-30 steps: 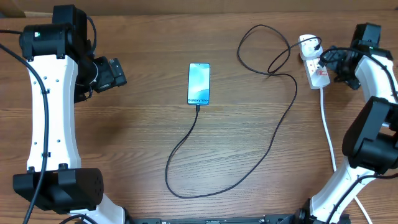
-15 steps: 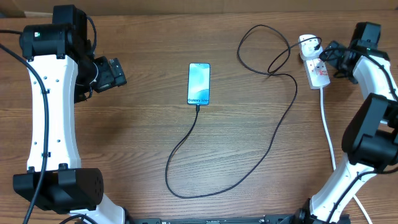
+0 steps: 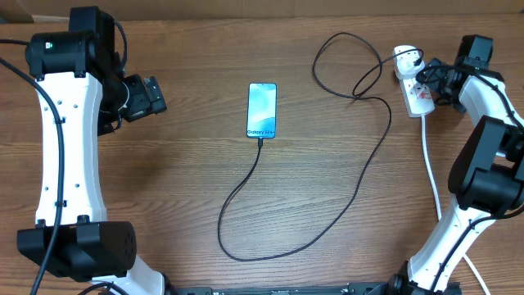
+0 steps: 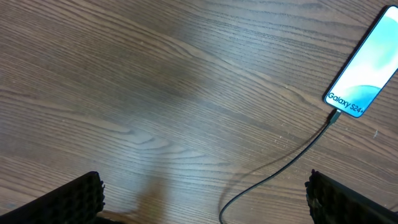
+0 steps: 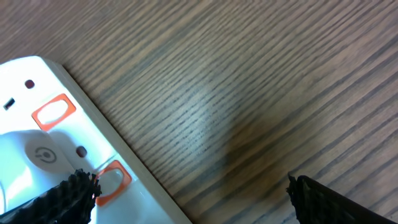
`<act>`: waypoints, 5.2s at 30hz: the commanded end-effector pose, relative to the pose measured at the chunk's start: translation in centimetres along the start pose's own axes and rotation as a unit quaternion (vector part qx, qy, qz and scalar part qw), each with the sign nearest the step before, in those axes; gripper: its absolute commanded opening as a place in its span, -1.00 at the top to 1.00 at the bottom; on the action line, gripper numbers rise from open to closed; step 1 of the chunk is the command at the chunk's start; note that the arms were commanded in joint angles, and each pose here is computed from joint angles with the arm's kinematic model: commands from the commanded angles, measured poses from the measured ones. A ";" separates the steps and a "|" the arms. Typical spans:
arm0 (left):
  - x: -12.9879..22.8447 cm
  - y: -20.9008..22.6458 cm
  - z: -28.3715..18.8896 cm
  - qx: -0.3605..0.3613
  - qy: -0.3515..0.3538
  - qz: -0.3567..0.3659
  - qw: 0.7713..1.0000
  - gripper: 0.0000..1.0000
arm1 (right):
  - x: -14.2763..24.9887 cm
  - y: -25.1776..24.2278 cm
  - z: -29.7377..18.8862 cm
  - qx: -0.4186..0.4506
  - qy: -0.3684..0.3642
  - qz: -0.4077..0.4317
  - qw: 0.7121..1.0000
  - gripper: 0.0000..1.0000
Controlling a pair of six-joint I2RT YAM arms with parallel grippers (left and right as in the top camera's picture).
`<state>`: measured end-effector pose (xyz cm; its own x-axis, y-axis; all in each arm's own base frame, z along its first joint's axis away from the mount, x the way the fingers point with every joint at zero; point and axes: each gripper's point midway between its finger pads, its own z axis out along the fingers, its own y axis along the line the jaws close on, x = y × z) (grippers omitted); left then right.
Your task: Plug charger to phone and switch on socket
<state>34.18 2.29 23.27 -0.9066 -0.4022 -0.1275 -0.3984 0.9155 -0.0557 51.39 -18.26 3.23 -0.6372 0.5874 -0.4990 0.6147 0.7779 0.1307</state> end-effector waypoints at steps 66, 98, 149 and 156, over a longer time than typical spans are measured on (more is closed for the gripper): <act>-0.1 0.2 0.3 -0.009 0.000 -0.009 1.000 -1.00 | 2.6 1.2 1.7 -0.045 0.051 -0.005 0.998 -1.00; -0.1 0.2 0.3 -0.009 0.000 -0.009 1.000 -1.00 | -3.6 1.9 -26.3 -0.105 -0.083 0.031 0.990 -1.00; -0.1 0.1 0.3 -0.009 0.000 -0.008 1.000 -1.00 | 0.1 0.1 0.7 -0.002 0.008 0.049 0.999 -1.00; -0.1 0.1 0.3 -0.009 0.000 -0.008 1.000 -0.99 | 0.5 1.0 0.8 -0.027 0.020 0.049 0.998 -1.00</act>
<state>34.18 2.30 23.26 -0.9056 -0.4047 -0.1272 -0.4009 0.9145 -0.0556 51.59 -18.02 2.29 -0.5893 0.6667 -0.4563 0.6665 0.7204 0.1917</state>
